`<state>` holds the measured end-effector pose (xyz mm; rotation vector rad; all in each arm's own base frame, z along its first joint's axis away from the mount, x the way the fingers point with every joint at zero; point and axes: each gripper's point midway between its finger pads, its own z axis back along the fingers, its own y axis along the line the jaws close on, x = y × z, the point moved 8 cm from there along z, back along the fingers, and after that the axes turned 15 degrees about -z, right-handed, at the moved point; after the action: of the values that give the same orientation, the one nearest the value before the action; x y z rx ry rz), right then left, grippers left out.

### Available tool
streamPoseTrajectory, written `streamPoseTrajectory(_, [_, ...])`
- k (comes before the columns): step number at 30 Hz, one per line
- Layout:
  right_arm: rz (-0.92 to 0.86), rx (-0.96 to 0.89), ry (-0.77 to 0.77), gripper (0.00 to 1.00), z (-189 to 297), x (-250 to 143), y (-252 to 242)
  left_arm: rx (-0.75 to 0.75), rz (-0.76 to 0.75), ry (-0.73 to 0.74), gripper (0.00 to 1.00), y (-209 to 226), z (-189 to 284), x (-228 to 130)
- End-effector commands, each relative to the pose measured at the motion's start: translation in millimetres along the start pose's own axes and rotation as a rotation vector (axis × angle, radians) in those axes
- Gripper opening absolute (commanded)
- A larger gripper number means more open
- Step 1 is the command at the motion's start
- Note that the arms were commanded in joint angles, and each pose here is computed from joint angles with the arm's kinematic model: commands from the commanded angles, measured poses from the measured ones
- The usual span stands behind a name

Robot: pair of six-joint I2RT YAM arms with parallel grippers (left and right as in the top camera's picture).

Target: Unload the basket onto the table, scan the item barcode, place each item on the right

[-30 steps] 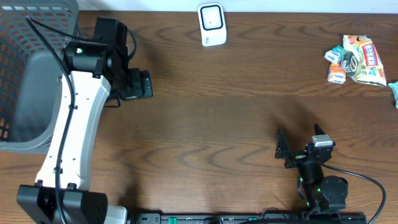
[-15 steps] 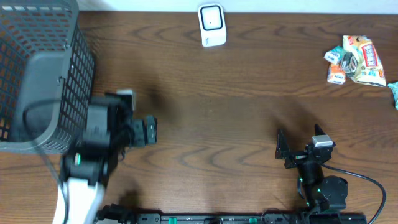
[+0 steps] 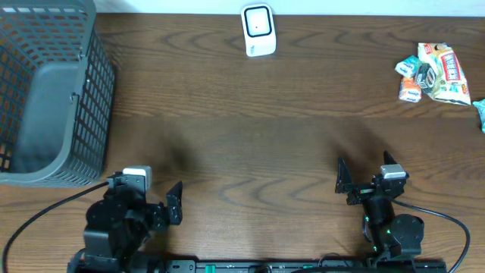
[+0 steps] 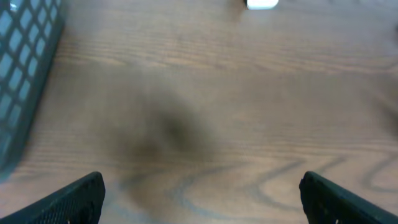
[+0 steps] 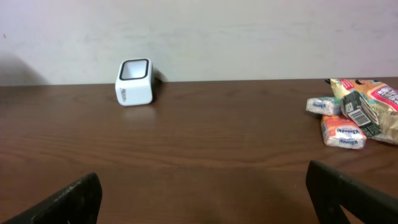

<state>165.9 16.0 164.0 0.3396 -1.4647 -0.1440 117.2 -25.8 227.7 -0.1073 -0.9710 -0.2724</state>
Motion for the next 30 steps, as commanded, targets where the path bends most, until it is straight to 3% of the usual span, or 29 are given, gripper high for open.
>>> streamPoseTrajectory(1, [-0.013, 0.003, 0.003, 0.99, 0.1, -1.1, 0.7, 0.033, -0.028, -0.096, 0.98, 2.8, -13.5, -8.5])
streamPoseTrajectory(10, [-0.013, 0.002, 0.004, 0.99, 0.0, -1.3, 0.6, 0.018, -0.092, -0.386, 0.98, 2.4, -43.6, -13.8])
streamPoseTrajectory(21, [-0.013, 0.002, 0.005, 0.99, 0.0, -1.3, 0.6, 0.092, -0.117, -0.625, 0.98, 12.3, -53.8, -5.7])
streamPoseTrajectory(30, [-0.014, 0.001, 0.008, 0.99, -0.2, -1.7, 0.5, 0.090, -0.188, -0.667, 0.98, 11.1, -59.7, -9.0])
